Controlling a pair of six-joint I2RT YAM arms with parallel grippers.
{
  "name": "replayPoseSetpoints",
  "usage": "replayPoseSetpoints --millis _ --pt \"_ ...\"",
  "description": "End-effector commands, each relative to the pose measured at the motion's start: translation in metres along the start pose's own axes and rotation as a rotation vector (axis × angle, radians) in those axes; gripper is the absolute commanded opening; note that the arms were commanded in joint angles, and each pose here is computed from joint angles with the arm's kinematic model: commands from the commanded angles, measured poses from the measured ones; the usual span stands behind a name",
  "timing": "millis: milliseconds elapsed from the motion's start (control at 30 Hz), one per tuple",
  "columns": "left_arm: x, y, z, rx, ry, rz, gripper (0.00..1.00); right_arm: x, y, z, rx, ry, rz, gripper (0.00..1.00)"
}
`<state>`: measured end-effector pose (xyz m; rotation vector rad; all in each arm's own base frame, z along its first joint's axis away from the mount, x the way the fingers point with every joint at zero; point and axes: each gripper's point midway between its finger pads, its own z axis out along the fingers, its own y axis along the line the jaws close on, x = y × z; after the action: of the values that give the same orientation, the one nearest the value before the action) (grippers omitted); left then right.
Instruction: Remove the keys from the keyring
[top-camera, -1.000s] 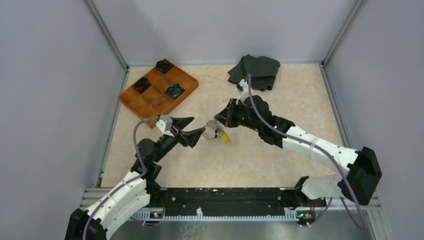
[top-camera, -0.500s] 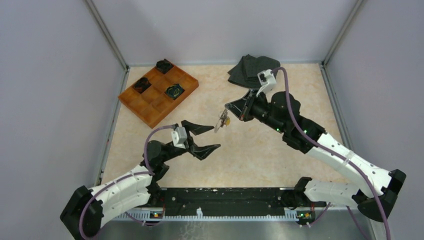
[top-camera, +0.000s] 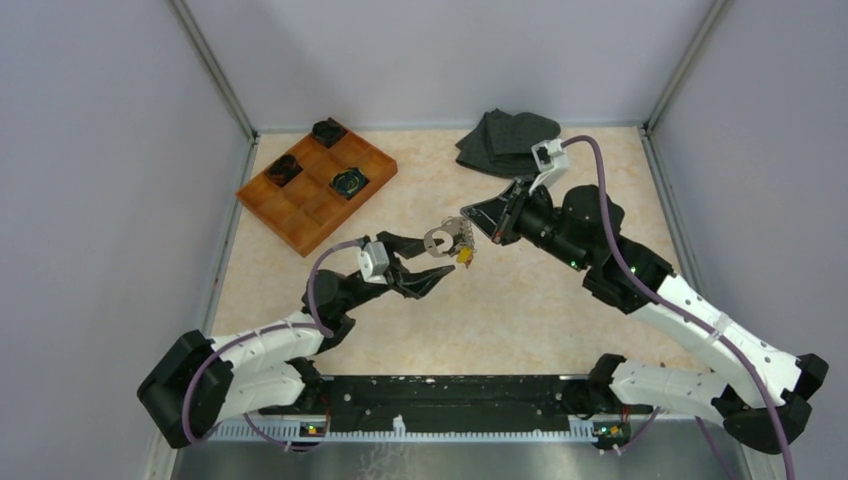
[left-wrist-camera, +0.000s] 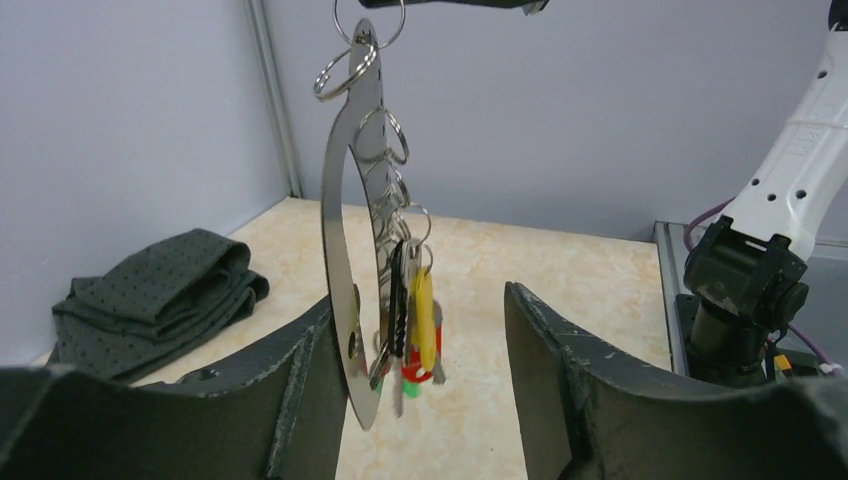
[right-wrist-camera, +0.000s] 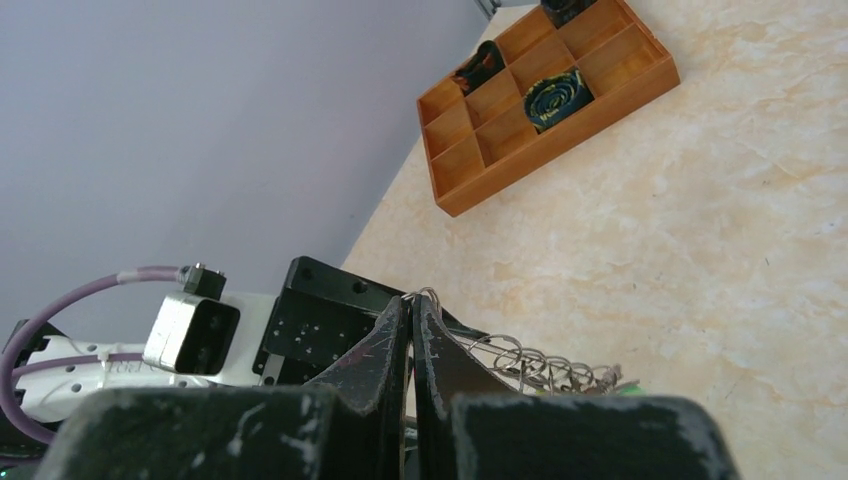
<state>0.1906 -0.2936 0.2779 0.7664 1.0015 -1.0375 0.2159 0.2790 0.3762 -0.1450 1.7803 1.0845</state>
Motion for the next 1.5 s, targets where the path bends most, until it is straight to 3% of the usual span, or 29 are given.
replayPoseSetpoints --millis 0,300,700,1233,1467 --pt "-0.046 -0.004 0.013 0.034 -0.162 0.071 0.60 -0.033 0.025 -0.016 -0.075 -0.087 -0.008 0.00" --pt "-0.052 -0.006 0.017 0.059 -0.202 0.086 0.50 -0.034 0.034 -0.018 -0.121 -0.081 -0.008 0.00" --pt "-0.053 0.001 0.021 0.009 -0.262 0.069 0.44 -0.032 0.042 -0.019 -0.155 -0.070 0.004 0.00" --pt "-0.048 0.001 0.027 0.010 -0.270 -0.045 0.25 -0.020 0.036 -0.020 -0.141 -0.051 0.016 0.00" --pt "-0.049 0.003 0.030 0.005 -0.250 -0.054 0.31 -0.014 0.031 -0.021 -0.133 -0.042 0.018 0.00"
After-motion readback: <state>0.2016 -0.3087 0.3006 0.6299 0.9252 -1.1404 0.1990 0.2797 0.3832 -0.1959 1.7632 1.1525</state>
